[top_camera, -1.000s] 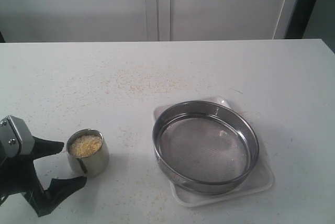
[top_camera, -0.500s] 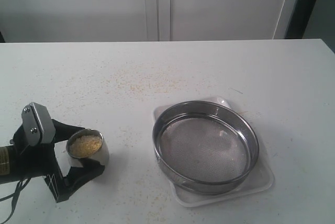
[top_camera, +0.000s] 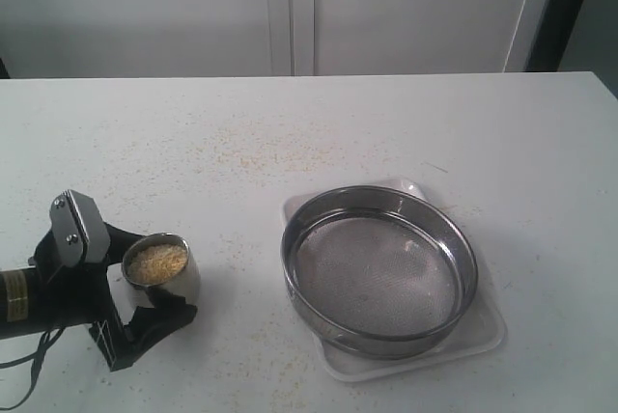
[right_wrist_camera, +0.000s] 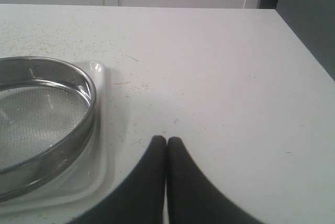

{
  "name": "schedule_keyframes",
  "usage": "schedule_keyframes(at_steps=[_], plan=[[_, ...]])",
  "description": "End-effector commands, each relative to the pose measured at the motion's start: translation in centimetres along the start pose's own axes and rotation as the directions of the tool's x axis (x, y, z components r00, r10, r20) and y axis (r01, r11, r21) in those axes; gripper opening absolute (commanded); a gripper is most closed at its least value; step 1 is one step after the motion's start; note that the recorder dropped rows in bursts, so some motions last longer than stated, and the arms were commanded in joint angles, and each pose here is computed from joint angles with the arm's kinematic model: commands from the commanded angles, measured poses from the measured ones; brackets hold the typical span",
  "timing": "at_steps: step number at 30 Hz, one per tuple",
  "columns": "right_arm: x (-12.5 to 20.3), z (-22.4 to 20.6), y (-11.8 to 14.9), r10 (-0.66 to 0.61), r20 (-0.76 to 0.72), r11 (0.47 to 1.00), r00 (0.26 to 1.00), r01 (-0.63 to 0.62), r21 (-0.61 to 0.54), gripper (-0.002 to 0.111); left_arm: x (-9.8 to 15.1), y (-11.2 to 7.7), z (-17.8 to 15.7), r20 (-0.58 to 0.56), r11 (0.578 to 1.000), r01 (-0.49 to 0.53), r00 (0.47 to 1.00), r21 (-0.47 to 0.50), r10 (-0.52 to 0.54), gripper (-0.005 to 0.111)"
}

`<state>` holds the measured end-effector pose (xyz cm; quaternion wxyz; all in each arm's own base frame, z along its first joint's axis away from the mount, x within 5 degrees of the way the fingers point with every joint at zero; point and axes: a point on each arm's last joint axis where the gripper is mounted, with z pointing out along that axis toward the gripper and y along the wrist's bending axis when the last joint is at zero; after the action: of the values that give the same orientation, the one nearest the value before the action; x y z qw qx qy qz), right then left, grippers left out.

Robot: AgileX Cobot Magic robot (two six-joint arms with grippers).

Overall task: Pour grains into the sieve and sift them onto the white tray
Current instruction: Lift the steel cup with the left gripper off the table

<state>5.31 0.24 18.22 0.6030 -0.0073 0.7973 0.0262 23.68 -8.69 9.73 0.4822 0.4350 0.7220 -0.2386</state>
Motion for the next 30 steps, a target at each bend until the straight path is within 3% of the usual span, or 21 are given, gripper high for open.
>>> schedule_keyframes(at_steps=[1,22,25,30], plan=[[0.04,0.03,-0.02,0.0,0.013,1.0,1.0,0.0,0.002,0.0,0.74,-0.17,0.38,-0.019,1.0,0.023,1.0,0.013,-0.023,0.105],[0.04,0.03,-0.02,0.0,0.013,1.0,1.0,0.0,0.002,0.0,0.86,0.41,1.17,-0.015,0.999,0.004,1.0,0.043,-0.003,0.103],[0.04,0.03,-0.02,0.0,0.013,1.0,1.0,0.0,0.002,0.0,0.86,0.41,1.17,-0.015,0.999,0.004,1.0,0.044,-0.003,0.089],[0.04,0.03,-0.02,0.0,0.013,1.0,1.0,0.0,0.002,0.0,0.85,0.43,1.17,-0.015,0.999,0.005,1.0,0.042,-0.004,0.052]])
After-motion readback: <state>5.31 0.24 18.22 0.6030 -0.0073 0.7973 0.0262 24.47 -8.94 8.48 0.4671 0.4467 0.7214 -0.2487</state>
